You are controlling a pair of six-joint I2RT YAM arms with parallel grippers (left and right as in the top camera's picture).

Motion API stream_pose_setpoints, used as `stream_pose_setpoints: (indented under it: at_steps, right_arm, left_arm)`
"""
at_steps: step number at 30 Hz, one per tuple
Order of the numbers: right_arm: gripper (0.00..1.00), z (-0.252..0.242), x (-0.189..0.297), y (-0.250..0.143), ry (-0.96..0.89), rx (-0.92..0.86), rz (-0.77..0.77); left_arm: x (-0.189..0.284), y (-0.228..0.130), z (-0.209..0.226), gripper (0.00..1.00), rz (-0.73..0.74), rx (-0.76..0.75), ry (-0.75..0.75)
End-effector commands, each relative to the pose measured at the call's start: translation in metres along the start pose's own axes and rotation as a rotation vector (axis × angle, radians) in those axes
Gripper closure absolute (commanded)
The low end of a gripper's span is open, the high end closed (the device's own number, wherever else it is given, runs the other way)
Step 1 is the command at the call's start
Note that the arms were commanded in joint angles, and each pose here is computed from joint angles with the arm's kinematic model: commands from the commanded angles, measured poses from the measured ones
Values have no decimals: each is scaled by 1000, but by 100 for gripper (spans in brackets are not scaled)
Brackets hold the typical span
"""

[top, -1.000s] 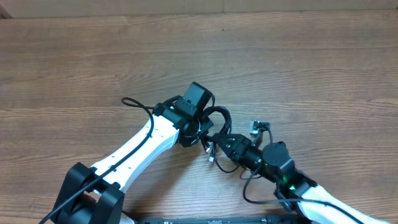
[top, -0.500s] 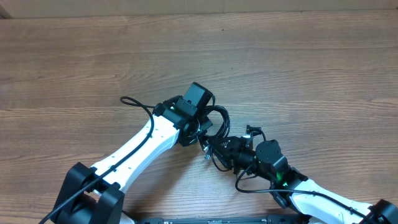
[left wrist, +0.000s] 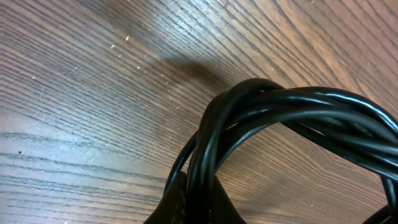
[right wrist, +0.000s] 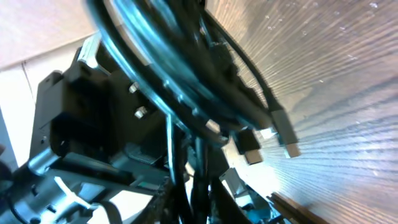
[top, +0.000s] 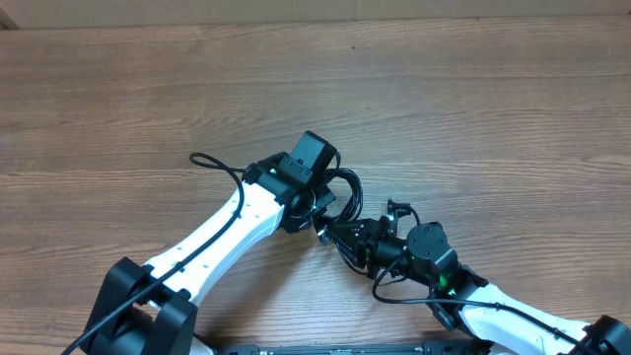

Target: Untangle cables

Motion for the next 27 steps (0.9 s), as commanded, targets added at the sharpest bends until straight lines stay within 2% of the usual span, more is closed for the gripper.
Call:
stream_pose_setpoints:
  at_steps: [1, 5, 8, 12, 20, 27]
  right_arm:
    - [79, 4, -2, 0, 12, -2, -14]
    - [63, 5, -2, 3, 20, -2, -42]
    - [58, 1, -1, 7, 2, -8, -75]
    - [58, -5, -1, 12, -27, -22, -111]
    - [66, -5, -1, 11, -27, -27, -111]
    - [67, -6, -1, 12, -26, -83, -113]
  left_arm:
    - [-1, -1, 0, 96, -10, -18, 12]
    - [-1, -1, 0, 96, -4, -18, 9]
    - [-1, -1, 0, 96, -4, -18, 9]
    - [-1, -1, 0, 96, -4, -18, 9]
    - [-1, 0, 0, 96, -47, -56, 28]
    - [-1, -9, -6, 96, -93, -91, 34]
Point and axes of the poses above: each gripper's point midway between its finger pads, its own x axis back along the fingers, its own z axis along the line the jaws close on, y = z × x, the point moved 7 cm from there along x, back along the fingers, and after that the axes turned 4 degrees about -x, right-handed, at the moved point
